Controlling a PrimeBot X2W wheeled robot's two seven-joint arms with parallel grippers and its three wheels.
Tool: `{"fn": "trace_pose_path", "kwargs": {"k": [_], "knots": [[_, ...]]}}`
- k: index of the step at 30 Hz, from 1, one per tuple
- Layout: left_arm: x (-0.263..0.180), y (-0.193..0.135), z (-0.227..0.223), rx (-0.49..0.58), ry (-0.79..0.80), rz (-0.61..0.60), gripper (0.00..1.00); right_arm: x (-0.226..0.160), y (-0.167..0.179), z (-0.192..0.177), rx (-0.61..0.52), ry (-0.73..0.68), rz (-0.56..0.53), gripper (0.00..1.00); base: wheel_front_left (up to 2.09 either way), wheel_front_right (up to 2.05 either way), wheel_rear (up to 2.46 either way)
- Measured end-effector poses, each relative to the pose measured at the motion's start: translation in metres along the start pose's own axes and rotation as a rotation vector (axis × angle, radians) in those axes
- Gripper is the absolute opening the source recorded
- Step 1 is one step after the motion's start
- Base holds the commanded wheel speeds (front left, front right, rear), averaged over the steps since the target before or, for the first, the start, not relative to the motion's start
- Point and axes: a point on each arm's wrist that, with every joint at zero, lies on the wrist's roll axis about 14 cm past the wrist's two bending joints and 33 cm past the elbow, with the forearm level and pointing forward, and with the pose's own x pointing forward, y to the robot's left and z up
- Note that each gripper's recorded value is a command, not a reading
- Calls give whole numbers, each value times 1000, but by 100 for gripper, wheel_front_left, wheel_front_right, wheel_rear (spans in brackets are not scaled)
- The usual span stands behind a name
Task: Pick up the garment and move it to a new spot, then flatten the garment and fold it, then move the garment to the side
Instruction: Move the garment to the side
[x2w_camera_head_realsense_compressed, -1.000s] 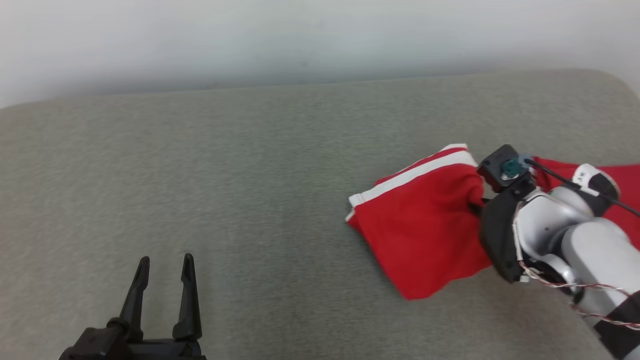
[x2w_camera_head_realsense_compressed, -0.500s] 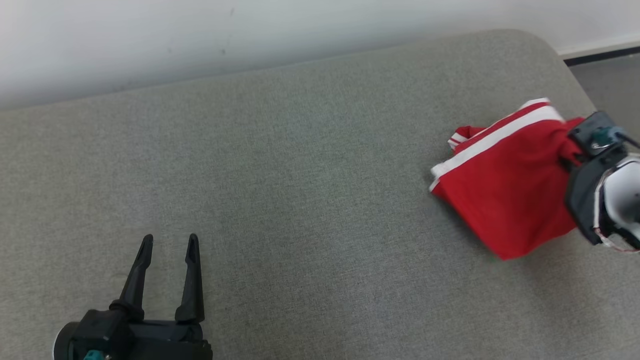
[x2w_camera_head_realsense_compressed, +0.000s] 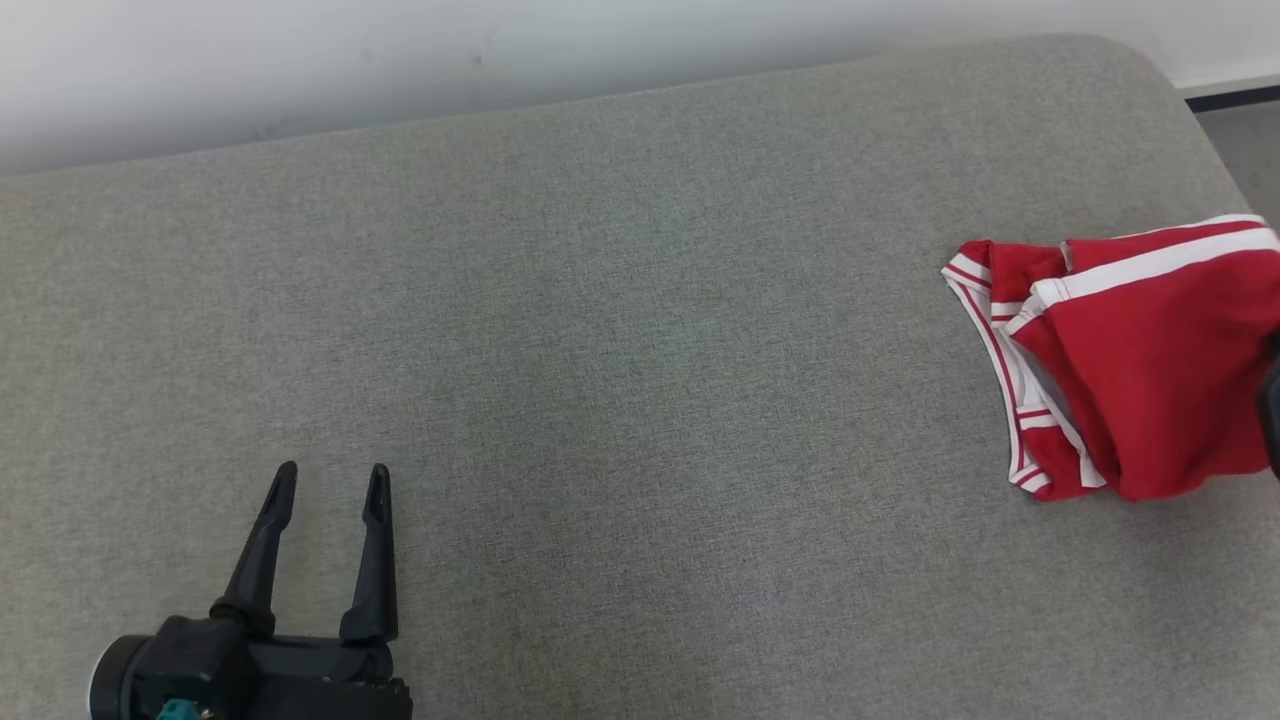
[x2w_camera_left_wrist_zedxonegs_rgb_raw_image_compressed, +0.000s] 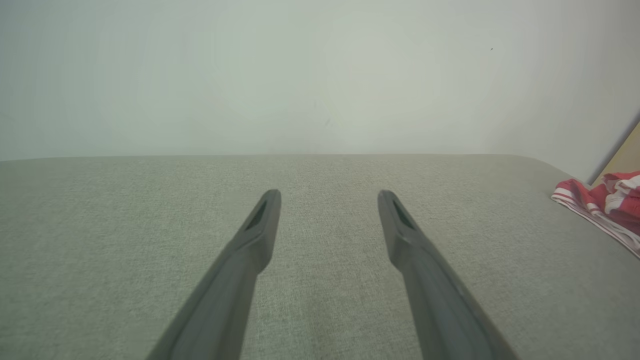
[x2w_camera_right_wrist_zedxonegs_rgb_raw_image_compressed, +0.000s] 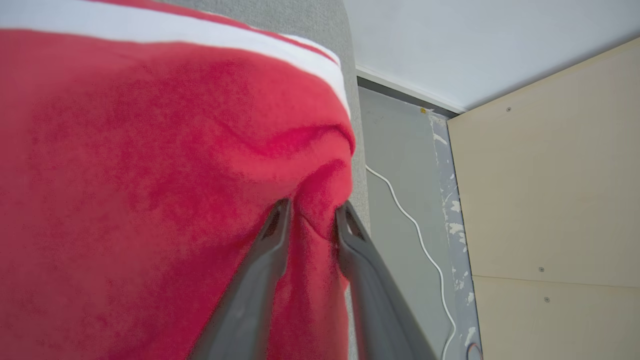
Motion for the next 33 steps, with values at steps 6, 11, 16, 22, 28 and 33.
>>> {"fn": "trace_pose_path", "kwargs": {"k": [6, 11, 16, 22, 28, 33], "knots": [[-4, 5, 13, -16, -35, 21, 100, -1, 16, 11, 79, -121, 16, 100, 0, 0, 0], [-11, 8, 21, -50, -54, 43, 100, -9, 34, 35, 114, -255, 52, 100, 0, 0, 0], [-22, 9, 29, -61, -66, 67, 100, -31, 63, 58, 145, -433, 113, 100, 0, 0, 0], [-41, 19, 29, -65, -53, 120, 100, -65, 100, 73, 254, -627, 201, 100, 0, 0, 0], [-57, 29, 34, -58, -59, 158, 100, -108, 135, 85, 432, -792, 293, 100, 0, 0, 0], [-74, 38, 35, -57, -59, 190, 100, -139, 166, 88, 521, -868, 361, 100, 0, 0, 0]]}}
